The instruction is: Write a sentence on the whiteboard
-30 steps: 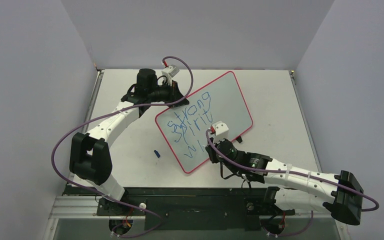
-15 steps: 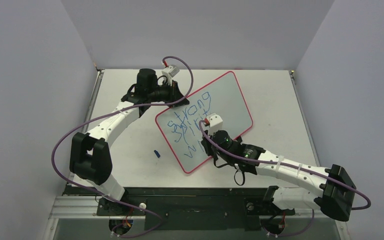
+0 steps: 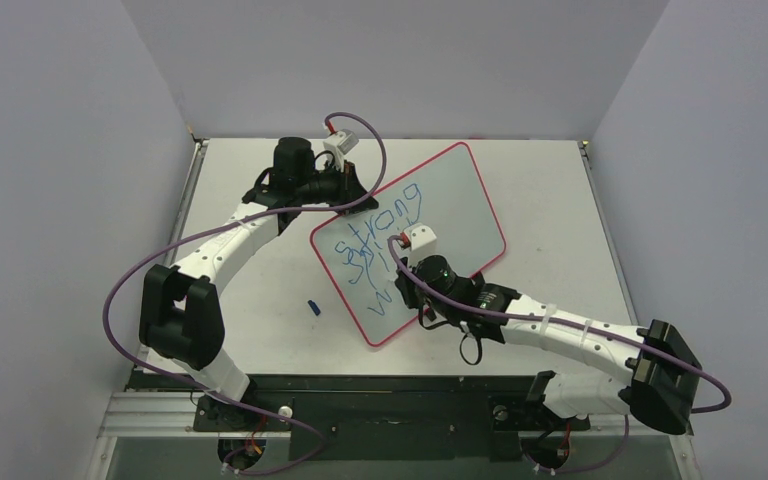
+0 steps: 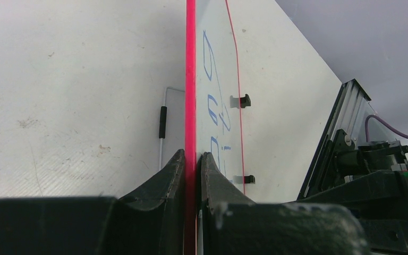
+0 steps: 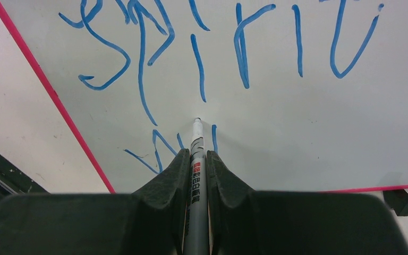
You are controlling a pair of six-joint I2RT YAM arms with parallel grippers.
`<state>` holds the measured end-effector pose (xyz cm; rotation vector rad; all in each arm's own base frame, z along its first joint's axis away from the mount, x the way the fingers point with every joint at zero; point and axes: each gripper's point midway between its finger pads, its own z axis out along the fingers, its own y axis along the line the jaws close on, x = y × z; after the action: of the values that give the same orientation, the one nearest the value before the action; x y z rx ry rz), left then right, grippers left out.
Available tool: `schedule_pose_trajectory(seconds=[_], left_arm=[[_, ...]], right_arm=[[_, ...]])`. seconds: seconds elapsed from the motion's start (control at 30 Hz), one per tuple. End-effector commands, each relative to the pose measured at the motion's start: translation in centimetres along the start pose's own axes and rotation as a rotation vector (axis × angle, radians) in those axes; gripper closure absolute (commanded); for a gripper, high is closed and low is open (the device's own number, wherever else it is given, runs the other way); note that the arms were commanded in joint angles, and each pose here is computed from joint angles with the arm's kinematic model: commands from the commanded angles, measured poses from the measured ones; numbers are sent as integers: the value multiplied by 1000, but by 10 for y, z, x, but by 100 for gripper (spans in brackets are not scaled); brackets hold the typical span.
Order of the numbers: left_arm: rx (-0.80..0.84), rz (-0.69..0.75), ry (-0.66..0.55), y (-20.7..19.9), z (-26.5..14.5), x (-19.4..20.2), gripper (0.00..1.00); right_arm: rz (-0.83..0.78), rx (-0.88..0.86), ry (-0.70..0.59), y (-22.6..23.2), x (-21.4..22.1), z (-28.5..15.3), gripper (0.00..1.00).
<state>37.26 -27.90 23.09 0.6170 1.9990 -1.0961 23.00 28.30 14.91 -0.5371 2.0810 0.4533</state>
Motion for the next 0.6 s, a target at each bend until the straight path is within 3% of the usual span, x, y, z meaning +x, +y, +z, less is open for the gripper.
schedule_pose_trajectory(seconds=[0.0, 0.57], left_arm=[[19, 94, 6, -4, 9, 1, 100], [19, 93, 10, -4, 9, 3, 100]], right_arm=[[31, 2, -64, 0, -26, 4, 100], [30, 66, -44, -26, -20, 1, 100]])
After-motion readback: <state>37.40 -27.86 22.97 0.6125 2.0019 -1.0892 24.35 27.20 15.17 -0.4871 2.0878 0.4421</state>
